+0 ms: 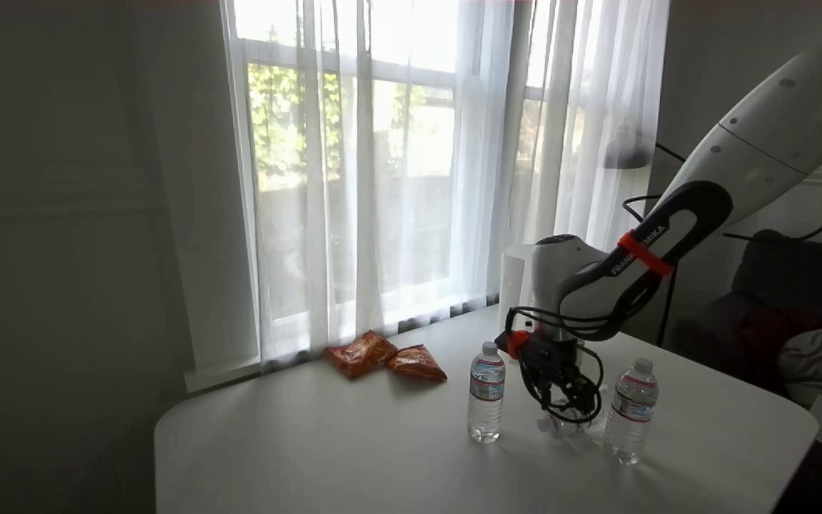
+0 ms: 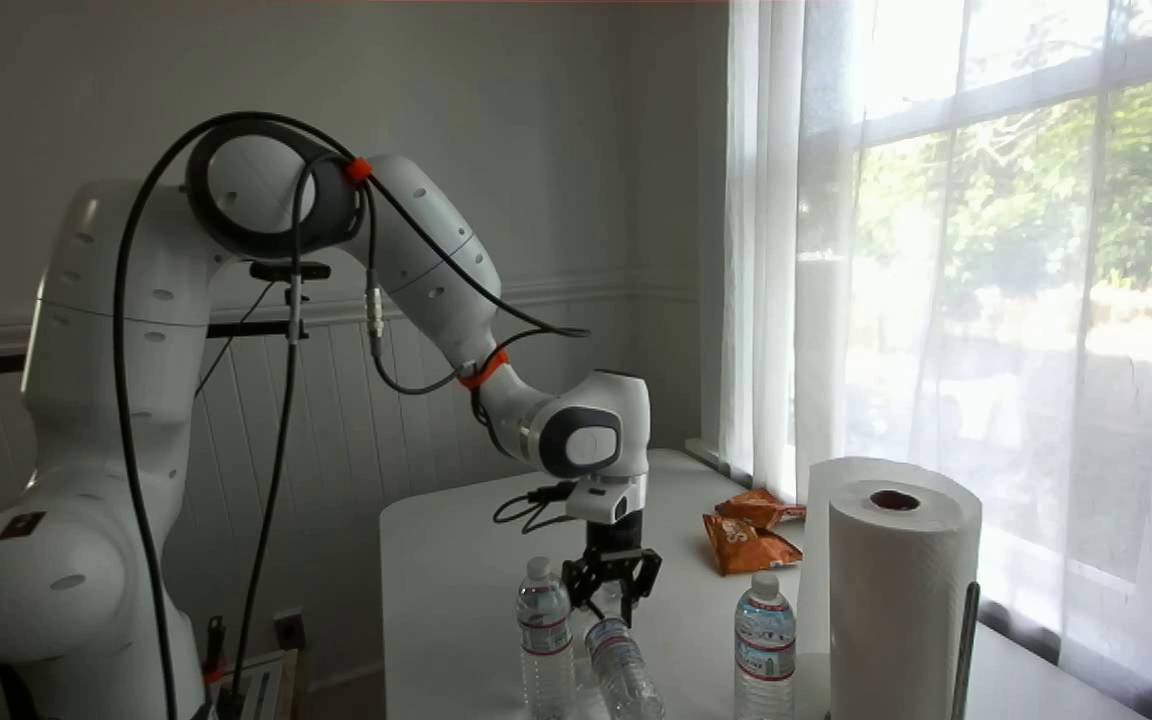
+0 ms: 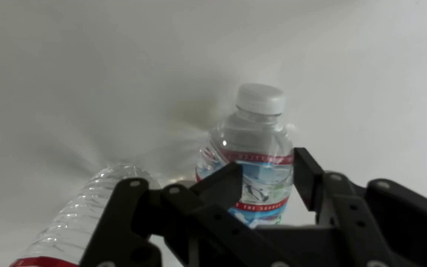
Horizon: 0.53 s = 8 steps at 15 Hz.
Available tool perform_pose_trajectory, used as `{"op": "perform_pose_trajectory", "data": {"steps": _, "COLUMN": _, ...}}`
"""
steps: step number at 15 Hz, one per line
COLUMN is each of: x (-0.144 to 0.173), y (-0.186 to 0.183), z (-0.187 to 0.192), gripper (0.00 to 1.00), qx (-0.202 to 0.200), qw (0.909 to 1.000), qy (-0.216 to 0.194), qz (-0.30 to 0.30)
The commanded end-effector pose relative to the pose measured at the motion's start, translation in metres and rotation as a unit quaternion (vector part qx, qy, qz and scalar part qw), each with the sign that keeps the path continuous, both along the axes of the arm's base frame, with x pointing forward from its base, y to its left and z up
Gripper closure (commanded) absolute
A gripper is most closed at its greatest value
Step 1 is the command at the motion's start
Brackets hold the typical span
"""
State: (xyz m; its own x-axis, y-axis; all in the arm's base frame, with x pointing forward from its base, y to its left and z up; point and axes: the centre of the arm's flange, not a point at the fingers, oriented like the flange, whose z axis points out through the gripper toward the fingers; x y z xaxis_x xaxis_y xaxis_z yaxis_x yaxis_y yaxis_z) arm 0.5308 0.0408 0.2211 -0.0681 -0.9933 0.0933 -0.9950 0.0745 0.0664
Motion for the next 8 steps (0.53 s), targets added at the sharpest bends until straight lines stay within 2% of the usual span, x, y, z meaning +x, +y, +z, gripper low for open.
{"op": "perform_pose_trajectory", "data": {"steps": 1, "x": 0.001, "y": -0.006, "z": 0.002, "gripper": 0.86, "qx": 0.012, "qw": 0.9999, "qy": -0.004, "qz": -0.001}}
{"op": "perform_pose_trajectory", "data": {"steps": 3, "x": 0.004, "y": -0.011, "z": 0.009, "gripper": 0.98, "qx": 0.018, "qw": 0.9998, "qy": -0.008, "qz": -0.001}}
{"op": "perform_pose_trajectory", "data": {"steps": 8, "x": 0.010, "y": -0.022, "z": 0.020, "gripper": 0.99, "qx": 0.030, "qw": 0.9994, "qy": -0.017, "qz": 0.001}}
